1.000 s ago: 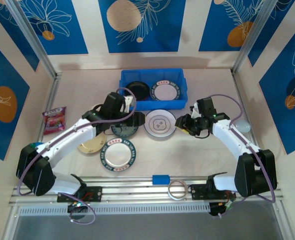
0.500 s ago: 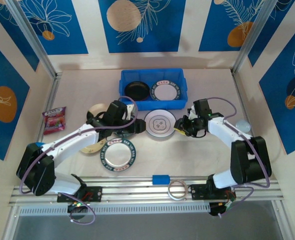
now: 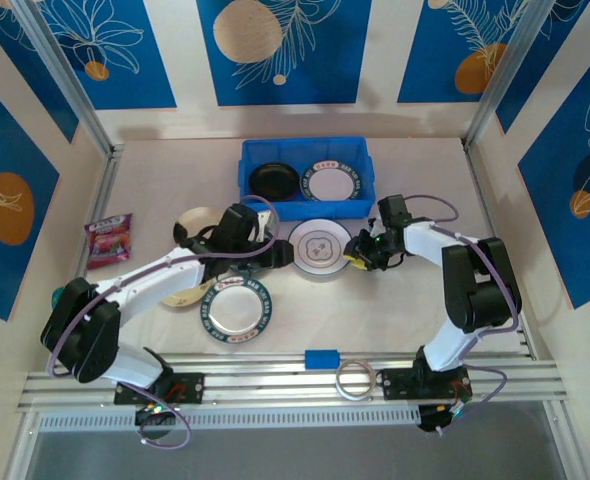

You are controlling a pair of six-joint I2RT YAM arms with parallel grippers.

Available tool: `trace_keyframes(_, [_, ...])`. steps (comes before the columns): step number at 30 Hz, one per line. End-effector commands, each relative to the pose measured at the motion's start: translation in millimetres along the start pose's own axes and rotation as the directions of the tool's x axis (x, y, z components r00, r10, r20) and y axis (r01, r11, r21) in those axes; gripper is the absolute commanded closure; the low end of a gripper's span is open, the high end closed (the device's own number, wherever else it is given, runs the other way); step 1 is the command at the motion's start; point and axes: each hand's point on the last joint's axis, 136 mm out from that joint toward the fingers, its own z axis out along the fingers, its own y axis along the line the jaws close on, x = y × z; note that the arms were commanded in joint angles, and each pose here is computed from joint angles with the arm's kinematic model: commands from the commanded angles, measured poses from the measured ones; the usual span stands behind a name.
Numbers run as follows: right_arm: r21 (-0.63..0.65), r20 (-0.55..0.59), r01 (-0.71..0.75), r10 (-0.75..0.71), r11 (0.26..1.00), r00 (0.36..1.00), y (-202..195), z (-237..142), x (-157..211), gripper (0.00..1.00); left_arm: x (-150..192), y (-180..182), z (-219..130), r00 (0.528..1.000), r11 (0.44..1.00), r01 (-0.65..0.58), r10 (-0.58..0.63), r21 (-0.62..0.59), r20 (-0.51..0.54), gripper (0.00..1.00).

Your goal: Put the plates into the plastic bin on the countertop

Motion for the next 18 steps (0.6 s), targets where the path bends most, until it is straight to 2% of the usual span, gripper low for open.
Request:
trace_keyframes(1, [-0.034, -0.017, 0.007, -0.008, 0.999, 1.0, 8.7, 2.1, -4.8, 0.66, 1.2, -7.1, 0.1, 1.0, 1.0, -0.012, 0.013, 0.018, -0.013, 0.42])
trace_keyframes(13, [-0.086, -0.021, -0.005, 0.004, 0.996, 1.0, 15.3, 13.2, -10.4, 0.7, 2.6, 1.1, 5.6, 1.0, 1.0, 0.0, 0.0, 0.006, -0.018, 0.43])
trace_keyframes(15, [-0.087, -0.02, -0.005, 0.003, 0.996, 1.0, 14.4, 13.8, -10.4, 0.75, 3.4, 2.3, 6.5, 1.0, 1.0, 0.0, 0.0, 0.002, -0.02, 0.43])
trace_keyframes(18, [-0.083, -0.025, -0.008, 0.006, 0.996, 1.0, 10.9, 15.8, -8.6, 0.77, 2.9, 4.4, 7.3, 1.0, 1.0, 0.0, 0.0, -0.002, -0.02, 0.43])
